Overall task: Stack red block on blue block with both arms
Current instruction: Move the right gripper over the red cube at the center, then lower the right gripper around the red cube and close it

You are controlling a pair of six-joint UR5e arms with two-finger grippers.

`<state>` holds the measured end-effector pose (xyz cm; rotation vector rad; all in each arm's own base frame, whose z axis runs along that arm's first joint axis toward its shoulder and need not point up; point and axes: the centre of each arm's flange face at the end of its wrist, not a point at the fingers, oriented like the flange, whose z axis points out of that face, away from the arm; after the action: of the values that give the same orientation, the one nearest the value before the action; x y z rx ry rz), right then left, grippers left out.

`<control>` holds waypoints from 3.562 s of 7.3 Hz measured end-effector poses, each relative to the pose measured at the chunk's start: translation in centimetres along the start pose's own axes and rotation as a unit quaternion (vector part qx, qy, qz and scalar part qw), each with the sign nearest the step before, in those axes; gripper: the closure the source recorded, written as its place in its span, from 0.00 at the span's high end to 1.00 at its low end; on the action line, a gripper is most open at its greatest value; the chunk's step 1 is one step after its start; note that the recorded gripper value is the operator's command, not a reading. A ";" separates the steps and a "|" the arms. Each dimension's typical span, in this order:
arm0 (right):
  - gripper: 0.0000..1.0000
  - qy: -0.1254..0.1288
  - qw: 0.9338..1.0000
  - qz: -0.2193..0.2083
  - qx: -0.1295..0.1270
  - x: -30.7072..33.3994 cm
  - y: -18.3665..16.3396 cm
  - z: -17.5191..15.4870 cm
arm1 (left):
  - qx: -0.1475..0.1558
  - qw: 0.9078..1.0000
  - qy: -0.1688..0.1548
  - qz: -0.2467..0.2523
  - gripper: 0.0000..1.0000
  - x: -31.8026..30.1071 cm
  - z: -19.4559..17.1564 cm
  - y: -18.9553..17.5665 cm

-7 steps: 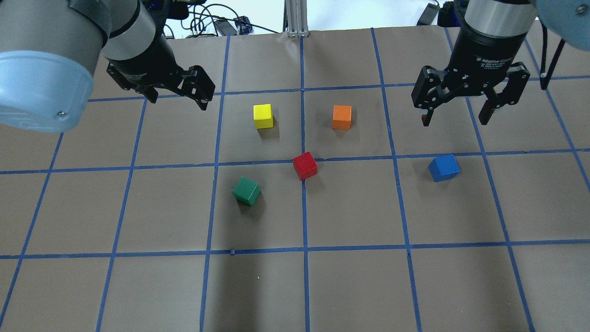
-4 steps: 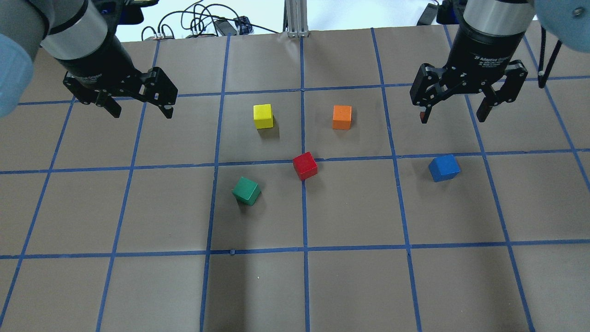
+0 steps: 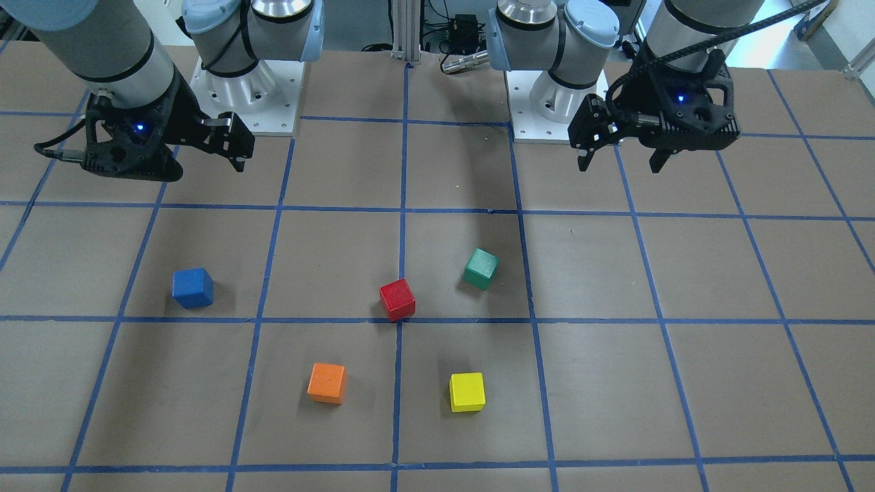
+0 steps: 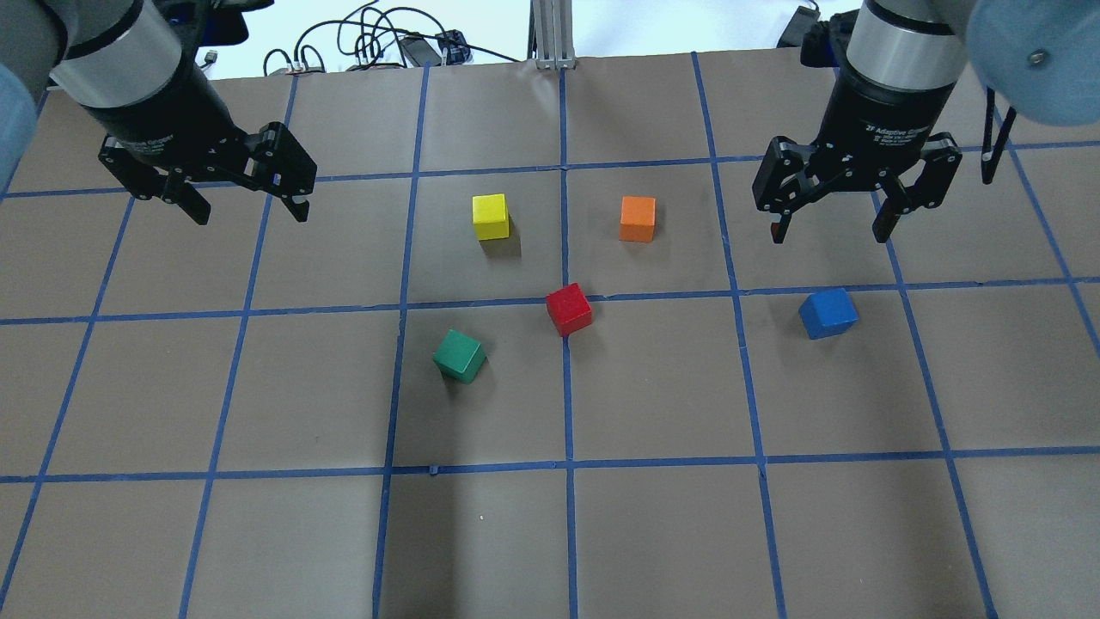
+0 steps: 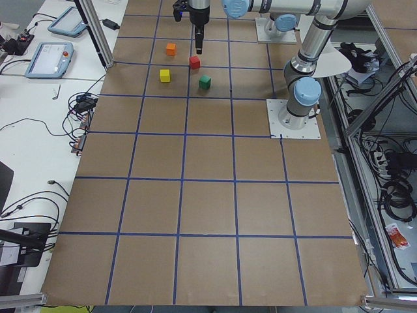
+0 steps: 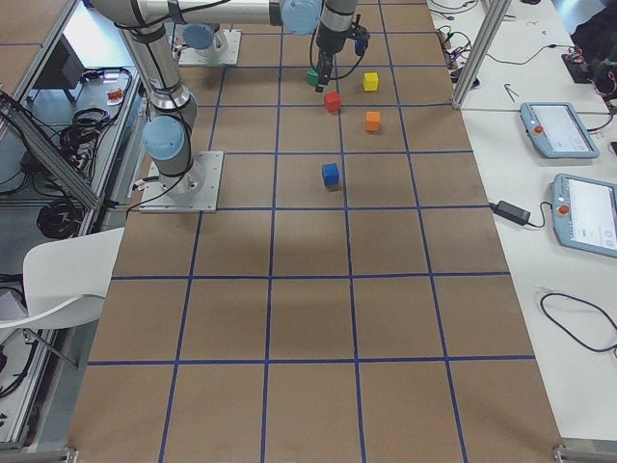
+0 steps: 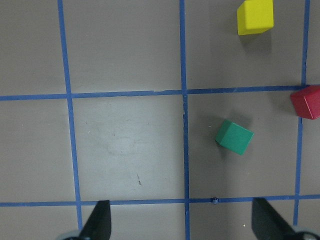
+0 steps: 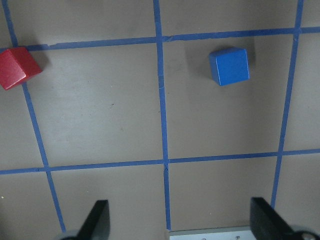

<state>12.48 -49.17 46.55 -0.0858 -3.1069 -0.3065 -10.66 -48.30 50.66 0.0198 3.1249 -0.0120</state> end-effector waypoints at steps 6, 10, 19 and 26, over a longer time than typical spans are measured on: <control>1.00 -0.061 0.994 0.062 0.071 -3.4 -4.3 8.9 | -0.002 1.000 0.001 0.003 1.00 0.3 0.2 0.0; 1.00 -0.068 0.991 0.053 0.102 -11.9 -4.0 14.5 | -0.001 1.000 0.002 0.003 1.00 0.3 0.2 0.0; 1.00 -0.096 0.958 0.255 0.093 -18.3 -5.2 20.3 | 0.008 1.000 0.007 0.004 1.00 0.4 -0.7 -0.1; 1.00 -0.099 0.902 0.416 0.058 -19.7 -6.6 23.7 | 0.015 1.000 0.008 0.009 1.00 0.5 -1.4 0.2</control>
<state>31.49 -52.01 21.54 -1.4522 -2.8924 -0.0785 -11.15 -48.09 52.03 0.0489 3.1403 -0.0591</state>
